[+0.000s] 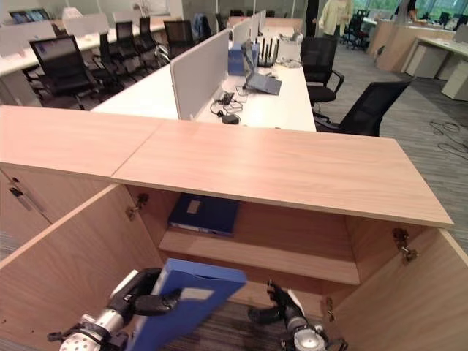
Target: Put the empty folder in the office cabinet
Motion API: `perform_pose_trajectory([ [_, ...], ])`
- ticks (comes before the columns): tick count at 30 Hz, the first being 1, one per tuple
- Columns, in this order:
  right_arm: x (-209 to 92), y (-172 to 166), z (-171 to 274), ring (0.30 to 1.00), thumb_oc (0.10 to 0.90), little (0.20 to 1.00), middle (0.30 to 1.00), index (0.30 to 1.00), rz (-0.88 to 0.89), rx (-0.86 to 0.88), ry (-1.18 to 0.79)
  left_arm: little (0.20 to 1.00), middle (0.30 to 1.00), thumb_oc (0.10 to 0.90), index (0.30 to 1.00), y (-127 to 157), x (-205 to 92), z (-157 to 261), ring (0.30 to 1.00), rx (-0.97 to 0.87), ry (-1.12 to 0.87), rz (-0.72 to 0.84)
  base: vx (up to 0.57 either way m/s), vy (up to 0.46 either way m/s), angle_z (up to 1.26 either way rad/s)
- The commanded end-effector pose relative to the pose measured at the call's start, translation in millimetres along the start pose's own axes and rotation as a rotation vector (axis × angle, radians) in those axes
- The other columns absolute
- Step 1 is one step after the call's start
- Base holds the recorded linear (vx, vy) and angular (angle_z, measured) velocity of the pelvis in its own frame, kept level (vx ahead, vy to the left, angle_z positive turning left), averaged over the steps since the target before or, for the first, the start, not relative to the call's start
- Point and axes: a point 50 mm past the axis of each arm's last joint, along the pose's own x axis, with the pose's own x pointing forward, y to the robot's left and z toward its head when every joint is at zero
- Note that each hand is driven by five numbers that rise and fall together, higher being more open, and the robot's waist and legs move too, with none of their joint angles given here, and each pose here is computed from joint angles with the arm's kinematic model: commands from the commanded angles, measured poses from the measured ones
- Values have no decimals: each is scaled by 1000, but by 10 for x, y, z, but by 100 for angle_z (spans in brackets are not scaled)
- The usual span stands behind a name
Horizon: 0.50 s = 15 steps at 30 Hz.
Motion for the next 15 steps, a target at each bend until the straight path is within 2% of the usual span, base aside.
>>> perform_pose_trajectory([
  [1, 120, -285, 774, 900, 800, 900, 900, 900, -47, -104, -290, 300, 300, 400, 300, 94, 178, 838, 300, 27, -435, 85, 0, 0, 0],
  [6, 34, -134, 1112, 900, 800, 900, 900, 900, 51, -114, -453, 300, 300, 400, 300, 92, 236, 929, 300, -6, -477, 102, -6, -5, -7],
  [15, 21, 213, 1292, 900, 800, 900, 900, 900, 210, -105, -527, 300, 300, 400, 300, -22, 311, 1121, 300, -52, -554, 63, -5, -3, 1],
])
